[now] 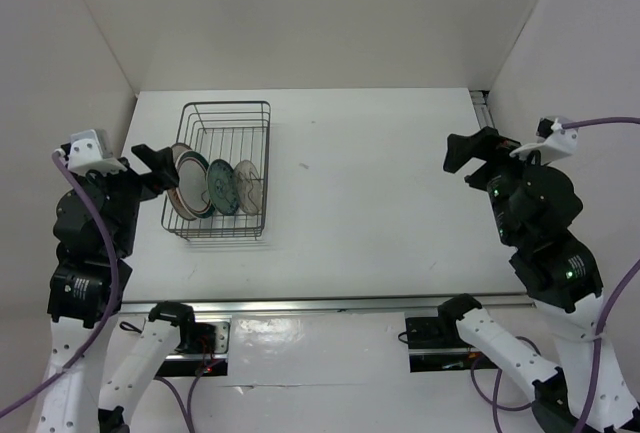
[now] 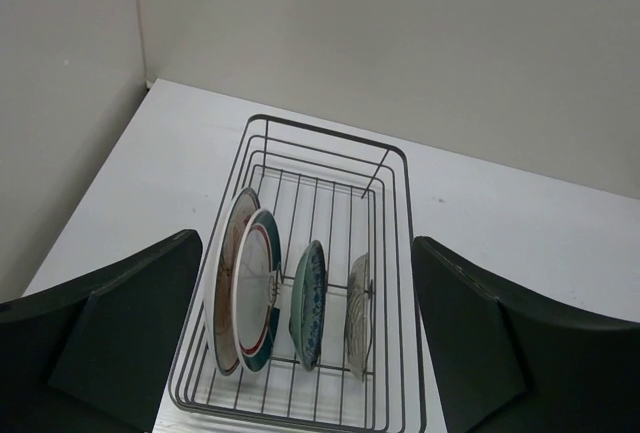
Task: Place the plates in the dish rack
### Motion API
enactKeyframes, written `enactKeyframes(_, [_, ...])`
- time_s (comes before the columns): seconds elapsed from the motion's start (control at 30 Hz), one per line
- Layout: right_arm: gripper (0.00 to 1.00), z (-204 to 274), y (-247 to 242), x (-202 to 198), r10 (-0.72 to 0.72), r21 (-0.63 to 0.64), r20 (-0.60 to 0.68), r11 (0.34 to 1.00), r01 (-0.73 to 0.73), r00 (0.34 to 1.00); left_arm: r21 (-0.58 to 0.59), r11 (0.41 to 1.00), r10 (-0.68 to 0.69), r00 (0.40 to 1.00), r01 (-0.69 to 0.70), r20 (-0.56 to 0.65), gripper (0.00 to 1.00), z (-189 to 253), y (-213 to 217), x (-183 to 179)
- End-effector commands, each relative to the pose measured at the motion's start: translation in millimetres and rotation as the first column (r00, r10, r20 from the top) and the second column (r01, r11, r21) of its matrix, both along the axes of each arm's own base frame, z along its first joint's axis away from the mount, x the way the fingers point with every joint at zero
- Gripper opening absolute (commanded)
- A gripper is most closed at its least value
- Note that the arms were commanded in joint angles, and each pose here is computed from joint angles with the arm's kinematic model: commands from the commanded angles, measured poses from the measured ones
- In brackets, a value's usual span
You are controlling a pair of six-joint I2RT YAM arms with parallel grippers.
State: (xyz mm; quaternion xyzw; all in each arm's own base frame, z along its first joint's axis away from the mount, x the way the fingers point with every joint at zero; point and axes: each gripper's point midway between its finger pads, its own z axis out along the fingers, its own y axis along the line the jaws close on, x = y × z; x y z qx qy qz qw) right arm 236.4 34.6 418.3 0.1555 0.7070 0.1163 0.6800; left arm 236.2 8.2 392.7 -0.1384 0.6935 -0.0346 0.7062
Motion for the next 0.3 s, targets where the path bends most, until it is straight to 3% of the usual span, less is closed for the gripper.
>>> enactKeyframes(0.0, [1.0,-8.4,-6.0,-4.1,-0.017,-0.059,-0.051,0.998,0.014,0.999,-0.013,1.0,-0.026,0.998,0.027,0.061,1.0,16.7,-3.9,-4.4])
enactKeyframes(0.27, [1.0,-14.7,-4.0,0.4,-0.017,-0.056,-0.046,0.998,0.014,0.999,-0.005,1.0,-0.015,0.998,0.016,0.069,1.0,17.2,-1.9,-2.8])
